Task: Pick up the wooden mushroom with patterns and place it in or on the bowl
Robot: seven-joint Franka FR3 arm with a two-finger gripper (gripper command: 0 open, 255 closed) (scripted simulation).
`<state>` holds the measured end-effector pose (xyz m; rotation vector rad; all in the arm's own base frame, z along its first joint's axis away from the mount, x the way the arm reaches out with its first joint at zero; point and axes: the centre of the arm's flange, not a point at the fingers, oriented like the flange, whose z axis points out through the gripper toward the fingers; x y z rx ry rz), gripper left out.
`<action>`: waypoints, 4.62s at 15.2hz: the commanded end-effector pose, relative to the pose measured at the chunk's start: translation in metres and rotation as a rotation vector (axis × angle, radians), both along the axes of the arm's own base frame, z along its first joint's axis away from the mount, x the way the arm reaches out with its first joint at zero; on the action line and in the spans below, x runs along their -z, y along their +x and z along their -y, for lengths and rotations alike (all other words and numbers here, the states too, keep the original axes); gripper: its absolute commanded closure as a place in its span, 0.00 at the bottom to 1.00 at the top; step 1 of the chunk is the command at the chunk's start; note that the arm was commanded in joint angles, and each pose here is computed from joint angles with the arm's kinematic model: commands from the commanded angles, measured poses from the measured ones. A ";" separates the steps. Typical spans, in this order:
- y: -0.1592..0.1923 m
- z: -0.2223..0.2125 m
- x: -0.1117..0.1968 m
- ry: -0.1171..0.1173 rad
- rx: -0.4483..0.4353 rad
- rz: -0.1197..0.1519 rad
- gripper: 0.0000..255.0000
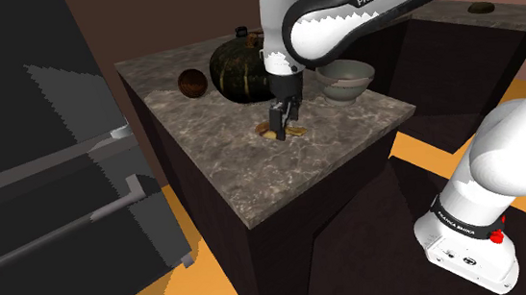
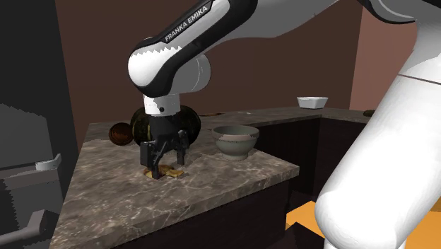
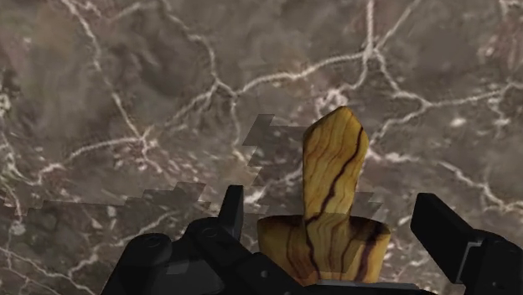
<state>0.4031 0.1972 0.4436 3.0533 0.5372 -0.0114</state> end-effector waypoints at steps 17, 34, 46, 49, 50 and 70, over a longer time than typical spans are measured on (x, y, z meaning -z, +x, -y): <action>0.000 0.000 -0.026 0.000 0.000 0.000 1.00; 0.000 0.000 -0.116 0.000 0.000 0.000 1.00; -0.001 0.013 -0.171 0.000 0.000 0.000 1.00; -0.004 0.053 -0.172 0.000 0.000 0.000 1.00; -0.005 0.066 -0.173 0.000 0.000 0.000 1.00; -0.019 0.259 -0.148 0.000 0.000 0.000 1.00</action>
